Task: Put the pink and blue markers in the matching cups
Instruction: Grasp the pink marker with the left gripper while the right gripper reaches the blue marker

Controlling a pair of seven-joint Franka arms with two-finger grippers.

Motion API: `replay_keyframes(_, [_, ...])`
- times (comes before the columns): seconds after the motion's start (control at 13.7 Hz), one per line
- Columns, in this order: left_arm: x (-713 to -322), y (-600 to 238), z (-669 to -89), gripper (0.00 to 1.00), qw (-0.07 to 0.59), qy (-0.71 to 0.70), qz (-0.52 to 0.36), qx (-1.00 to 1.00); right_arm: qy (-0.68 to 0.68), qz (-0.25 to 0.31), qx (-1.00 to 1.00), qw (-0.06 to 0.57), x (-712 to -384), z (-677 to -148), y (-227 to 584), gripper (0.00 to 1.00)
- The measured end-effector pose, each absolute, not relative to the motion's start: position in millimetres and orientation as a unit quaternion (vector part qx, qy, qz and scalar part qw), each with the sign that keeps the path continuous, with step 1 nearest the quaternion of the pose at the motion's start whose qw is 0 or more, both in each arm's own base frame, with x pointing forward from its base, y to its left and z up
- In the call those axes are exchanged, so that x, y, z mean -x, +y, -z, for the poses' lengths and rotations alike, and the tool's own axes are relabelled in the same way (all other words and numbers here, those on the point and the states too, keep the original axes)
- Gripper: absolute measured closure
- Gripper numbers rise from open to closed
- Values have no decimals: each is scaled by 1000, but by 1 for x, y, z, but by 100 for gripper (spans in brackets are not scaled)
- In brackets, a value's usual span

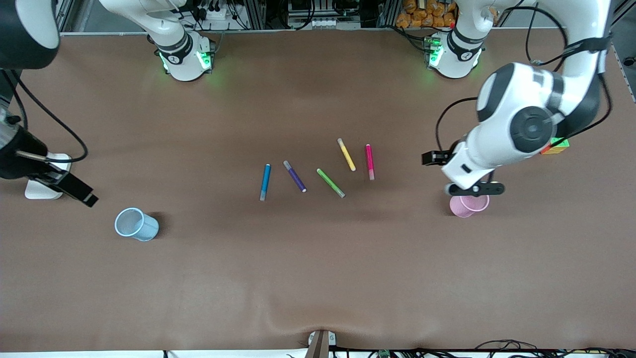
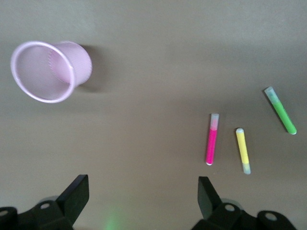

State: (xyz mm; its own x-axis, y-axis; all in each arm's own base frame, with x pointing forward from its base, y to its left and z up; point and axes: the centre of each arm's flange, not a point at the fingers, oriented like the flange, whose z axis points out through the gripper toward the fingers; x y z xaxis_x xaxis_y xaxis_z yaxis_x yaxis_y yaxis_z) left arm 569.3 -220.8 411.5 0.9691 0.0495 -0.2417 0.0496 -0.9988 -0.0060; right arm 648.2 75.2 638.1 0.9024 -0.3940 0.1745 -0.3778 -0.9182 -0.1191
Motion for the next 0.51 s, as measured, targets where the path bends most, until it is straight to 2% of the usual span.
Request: replay_keyframes(0.51, [-556, -309, -331, 0, 5, 81, 157, -984, 116, 88, 989, 39, -643, -630, 128, 0])
